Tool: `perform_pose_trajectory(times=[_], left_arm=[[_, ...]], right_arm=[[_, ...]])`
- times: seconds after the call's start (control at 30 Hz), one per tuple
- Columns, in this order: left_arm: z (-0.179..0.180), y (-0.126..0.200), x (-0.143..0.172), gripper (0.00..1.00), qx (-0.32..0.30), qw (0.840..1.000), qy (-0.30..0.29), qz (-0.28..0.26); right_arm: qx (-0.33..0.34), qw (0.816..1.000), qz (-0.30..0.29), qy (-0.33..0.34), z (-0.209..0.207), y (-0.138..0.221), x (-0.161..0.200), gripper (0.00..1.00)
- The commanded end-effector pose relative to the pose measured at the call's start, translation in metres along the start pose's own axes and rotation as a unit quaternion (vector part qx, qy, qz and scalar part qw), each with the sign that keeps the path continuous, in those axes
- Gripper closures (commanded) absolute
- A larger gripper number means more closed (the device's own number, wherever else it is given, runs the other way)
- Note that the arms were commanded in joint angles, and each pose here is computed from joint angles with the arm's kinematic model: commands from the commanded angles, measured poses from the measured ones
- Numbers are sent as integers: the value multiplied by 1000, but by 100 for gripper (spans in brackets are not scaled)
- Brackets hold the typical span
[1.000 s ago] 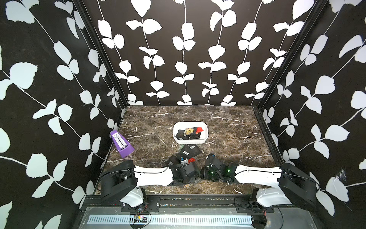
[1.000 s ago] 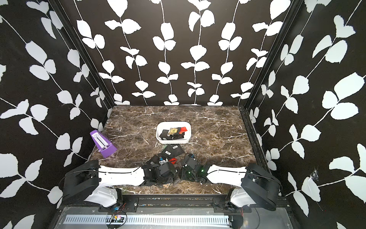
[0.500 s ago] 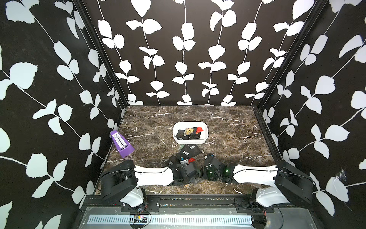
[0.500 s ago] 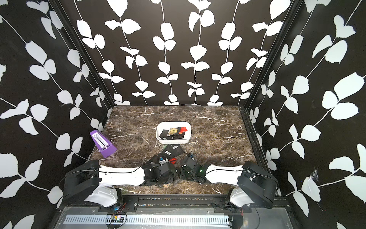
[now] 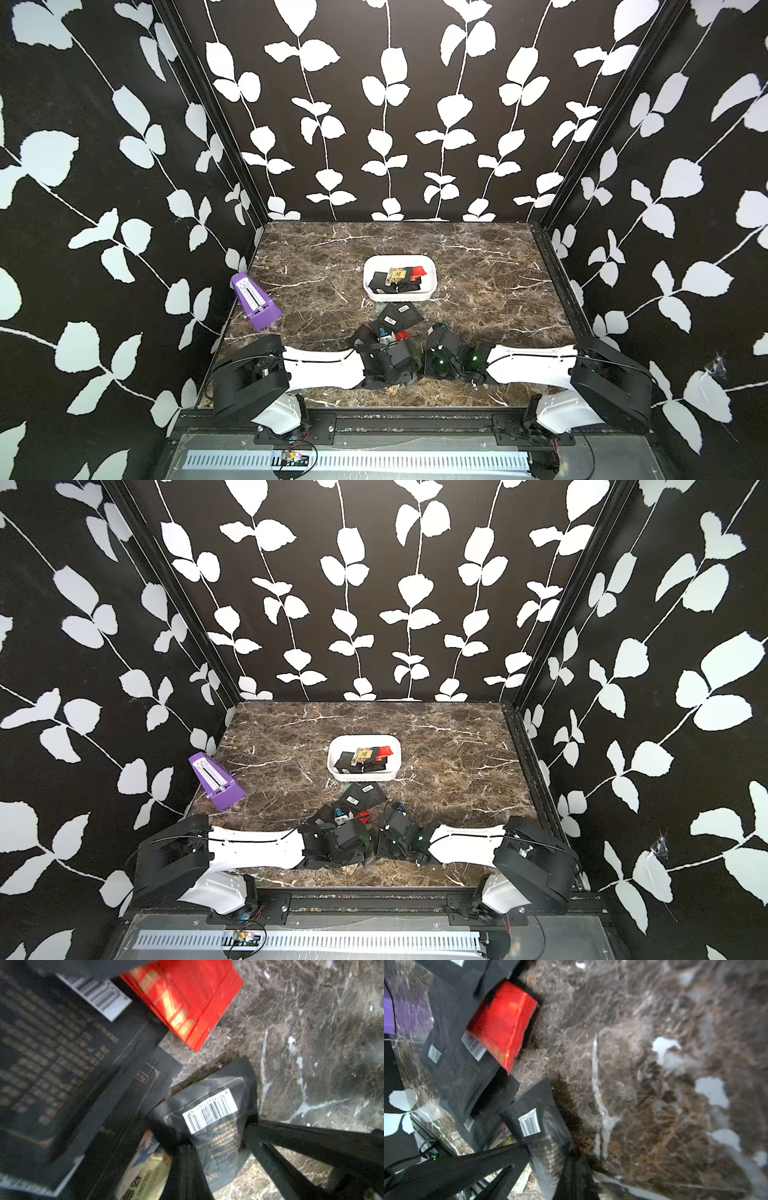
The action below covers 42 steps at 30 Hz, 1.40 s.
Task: Put the tea bags into the storage box
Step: Pick up the tea bag from the center of the board, then place the tea bag in the storage box.
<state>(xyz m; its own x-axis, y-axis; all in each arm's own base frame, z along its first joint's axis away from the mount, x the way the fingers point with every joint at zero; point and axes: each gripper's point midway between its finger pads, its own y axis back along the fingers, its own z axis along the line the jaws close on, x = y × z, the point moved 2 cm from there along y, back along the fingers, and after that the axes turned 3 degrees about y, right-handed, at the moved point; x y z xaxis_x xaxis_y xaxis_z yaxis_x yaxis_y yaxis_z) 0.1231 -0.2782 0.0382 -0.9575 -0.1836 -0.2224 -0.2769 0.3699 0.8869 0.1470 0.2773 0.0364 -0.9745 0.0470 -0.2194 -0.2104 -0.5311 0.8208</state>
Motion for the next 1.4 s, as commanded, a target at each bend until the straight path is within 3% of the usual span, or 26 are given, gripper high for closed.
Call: perform_pose_trajectory(times=[0.0, 0.3, 0.5, 0.67, 0.87, 1.07, 1.37], left_arm=[[15, -3, 3, 100, -32, 999, -12, 11], [-11, 29, -16, 100, 21, 999, -37, -31], [-24, 68, -41, 75, 50, 993, -45, -96], [5, 92, -57, 69, 20, 987, -34, -153], [48, 106, -61, 67, -15, 985, -8, -173], [62, 112, -59, 62, 3, 984, 10, -180], [63, 109, -56, 60, 9, 985, 14, -173]], right_arm=[[-18, 1000, -5, 9, 15, 3, -4, 100], [-4, 998, -32, 46, 23, 34, -16, 100], [-8, 994, -80, 69, 39, 79, -36, 100], [-15, 990, -118, 81, 55, 118, -67, 100], [-40, 984, -148, 88, 81, 143, -122, 100], [-39, 983, -159, 82, 95, 132, -187, 100], [-19, 989, -142, 45, 93, 67, -264, 100]])
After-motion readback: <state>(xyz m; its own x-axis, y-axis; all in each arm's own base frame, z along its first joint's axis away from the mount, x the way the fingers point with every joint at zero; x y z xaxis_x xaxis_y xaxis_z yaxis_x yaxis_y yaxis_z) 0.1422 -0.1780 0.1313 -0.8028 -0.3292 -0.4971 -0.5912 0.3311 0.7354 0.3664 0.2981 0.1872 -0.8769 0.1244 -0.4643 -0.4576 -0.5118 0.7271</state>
